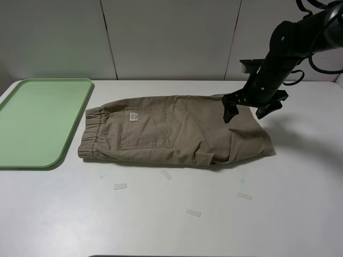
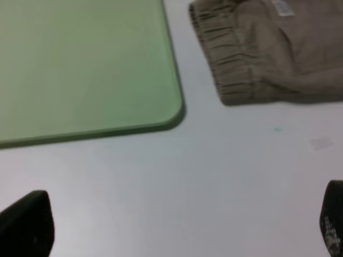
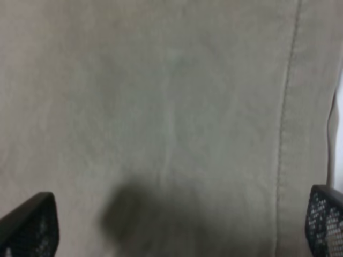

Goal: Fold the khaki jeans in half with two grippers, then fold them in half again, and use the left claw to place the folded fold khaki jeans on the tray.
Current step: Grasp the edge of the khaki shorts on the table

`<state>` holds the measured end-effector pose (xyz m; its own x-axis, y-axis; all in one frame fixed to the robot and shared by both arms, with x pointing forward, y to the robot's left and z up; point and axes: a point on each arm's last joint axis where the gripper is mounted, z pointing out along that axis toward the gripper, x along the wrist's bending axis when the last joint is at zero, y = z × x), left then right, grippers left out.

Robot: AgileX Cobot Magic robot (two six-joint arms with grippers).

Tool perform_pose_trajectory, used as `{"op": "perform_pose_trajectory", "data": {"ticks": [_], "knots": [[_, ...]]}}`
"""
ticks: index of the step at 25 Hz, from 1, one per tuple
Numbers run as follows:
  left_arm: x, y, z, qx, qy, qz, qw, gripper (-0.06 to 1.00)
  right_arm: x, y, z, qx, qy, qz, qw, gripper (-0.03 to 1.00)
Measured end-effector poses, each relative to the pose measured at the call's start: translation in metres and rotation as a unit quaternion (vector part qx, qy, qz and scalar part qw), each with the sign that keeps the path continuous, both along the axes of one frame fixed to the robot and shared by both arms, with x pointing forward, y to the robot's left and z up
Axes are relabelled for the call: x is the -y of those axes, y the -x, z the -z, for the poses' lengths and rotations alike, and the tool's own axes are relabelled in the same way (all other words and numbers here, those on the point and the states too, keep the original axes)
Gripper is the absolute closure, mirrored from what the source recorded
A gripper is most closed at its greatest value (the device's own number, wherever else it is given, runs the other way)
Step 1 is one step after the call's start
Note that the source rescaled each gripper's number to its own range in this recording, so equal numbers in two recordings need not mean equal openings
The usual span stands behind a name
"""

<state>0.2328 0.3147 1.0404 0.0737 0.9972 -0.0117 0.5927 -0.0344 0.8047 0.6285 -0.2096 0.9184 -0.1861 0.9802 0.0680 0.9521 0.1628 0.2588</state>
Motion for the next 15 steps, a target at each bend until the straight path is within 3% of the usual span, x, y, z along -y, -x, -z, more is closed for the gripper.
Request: {"op": "perform_pose_trajectory", "data": {"ticks": [8, 15], "knots": [[0.002, 0.004, 0.0, 0.001, 0.0, -0.124, 0.992, -0.05, 0.004, -0.006, 0.005, 0.027, 0.03, -0.022, 0.999, -0.03], [0.003, 0.005, 0.0, 0.0, -0.001, -0.167, 0.986, -0.05, 0.017, -0.022, 0.034, 0.007, 0.038, 0.0, 0.999, -0.03]]}}
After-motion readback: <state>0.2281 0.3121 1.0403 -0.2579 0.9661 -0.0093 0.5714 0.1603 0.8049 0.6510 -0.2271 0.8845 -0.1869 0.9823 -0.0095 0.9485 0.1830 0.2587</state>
